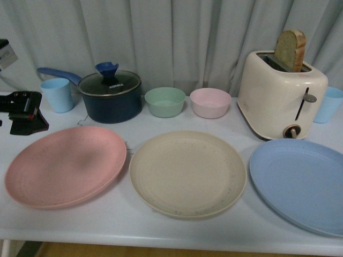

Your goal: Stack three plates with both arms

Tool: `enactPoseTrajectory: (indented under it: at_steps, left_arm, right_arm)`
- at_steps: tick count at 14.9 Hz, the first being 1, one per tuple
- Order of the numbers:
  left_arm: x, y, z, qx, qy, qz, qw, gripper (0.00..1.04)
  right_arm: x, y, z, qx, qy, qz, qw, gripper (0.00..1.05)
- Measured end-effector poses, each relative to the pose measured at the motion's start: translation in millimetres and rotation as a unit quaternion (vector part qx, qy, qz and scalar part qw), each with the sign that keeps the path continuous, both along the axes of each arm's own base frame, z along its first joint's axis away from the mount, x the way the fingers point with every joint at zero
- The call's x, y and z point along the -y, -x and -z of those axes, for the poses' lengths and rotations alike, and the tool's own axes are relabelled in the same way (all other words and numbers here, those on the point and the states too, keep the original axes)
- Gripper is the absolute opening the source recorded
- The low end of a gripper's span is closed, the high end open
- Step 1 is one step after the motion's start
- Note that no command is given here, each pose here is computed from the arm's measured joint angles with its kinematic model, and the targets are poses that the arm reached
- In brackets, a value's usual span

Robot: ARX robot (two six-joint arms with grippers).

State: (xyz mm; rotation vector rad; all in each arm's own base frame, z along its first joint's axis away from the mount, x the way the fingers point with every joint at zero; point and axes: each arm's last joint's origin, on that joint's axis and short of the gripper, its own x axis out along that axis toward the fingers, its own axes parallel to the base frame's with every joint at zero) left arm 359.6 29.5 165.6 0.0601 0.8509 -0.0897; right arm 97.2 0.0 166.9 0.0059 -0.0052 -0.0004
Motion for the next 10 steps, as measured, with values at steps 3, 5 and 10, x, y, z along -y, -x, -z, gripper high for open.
enactPoseTrajectory:
  at_steps: [3, 5, 10]
  left_arm:
    - [-22, -22, 31, -0.043, 0.024, -0.003, 0.999, 0.98]
    - [-30, -32, 41, -0.049, 0.026, -0.005, 0.998, 0.98]
    - [-57, -52, 70, -0.069, 0.026, -0.019, 0.997, 0.98]
  right_arm:
    - [0, 0, 0, 0.0, 0.0, 0.0, 1.0, 0.98]
    - [0, 0, 0, 0.0, 0.0, 0.0, 1.0, 0.98]
    - [0, 0, 0, 0.0, 0.0, 0.0, 1.0, 0.98]
